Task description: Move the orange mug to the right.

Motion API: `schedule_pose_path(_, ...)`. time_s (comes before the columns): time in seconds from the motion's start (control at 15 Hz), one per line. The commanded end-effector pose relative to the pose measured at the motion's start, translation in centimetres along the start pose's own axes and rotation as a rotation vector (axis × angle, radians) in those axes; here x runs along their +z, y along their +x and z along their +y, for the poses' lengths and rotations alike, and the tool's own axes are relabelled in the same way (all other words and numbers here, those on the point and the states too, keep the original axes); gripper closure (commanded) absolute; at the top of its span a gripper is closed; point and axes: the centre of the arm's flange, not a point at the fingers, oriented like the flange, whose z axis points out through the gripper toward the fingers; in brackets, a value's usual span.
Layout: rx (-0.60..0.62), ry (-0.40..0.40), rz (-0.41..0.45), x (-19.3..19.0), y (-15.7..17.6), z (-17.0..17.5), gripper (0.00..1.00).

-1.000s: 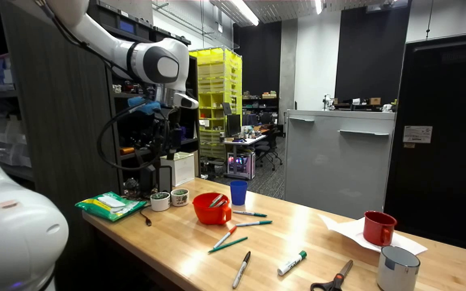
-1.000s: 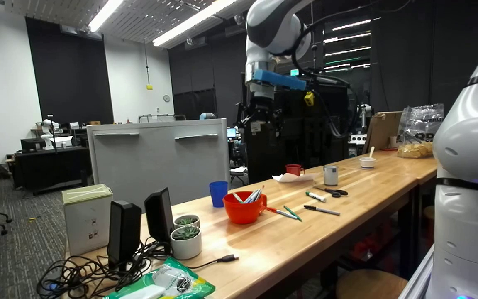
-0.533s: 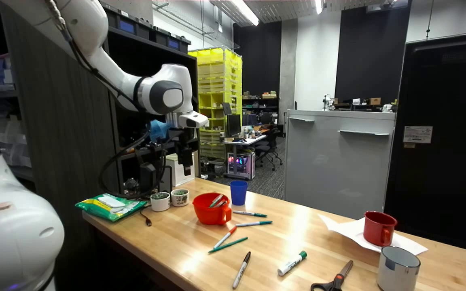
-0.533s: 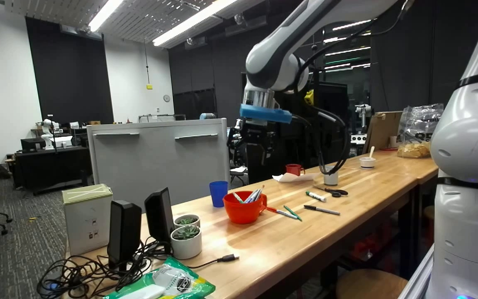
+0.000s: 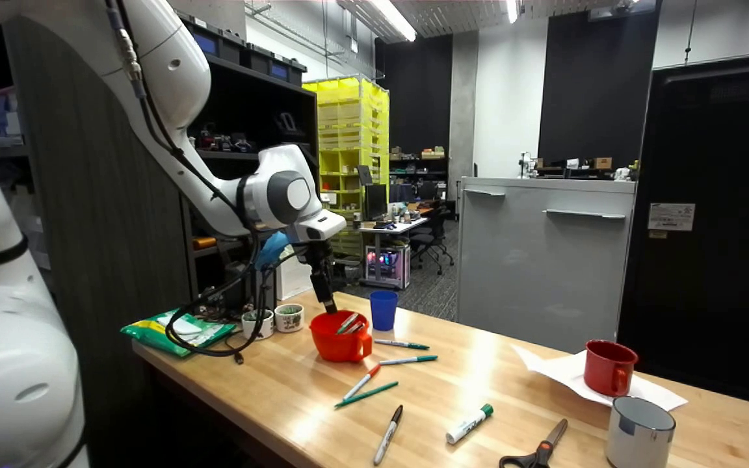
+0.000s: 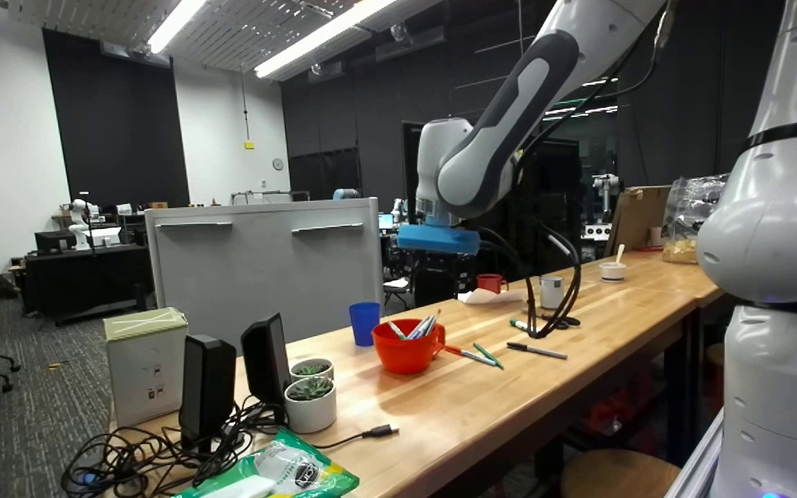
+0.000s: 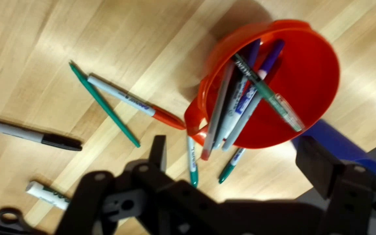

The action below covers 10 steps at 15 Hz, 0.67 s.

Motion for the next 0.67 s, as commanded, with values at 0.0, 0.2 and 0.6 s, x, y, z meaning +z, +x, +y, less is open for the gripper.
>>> schedule_pose_path(0.0,0.147,-0.089,0.105,2.7,-0.4,0.1,0.0)
schedule_pose_path(0.2,0.261,-0.189,0.152,3.4,-0.5,0.1,0.0)
schedule_pose_path(0.6,0.318,-0.263,-0.011,3.2,-4.0,-2.9,0.0)
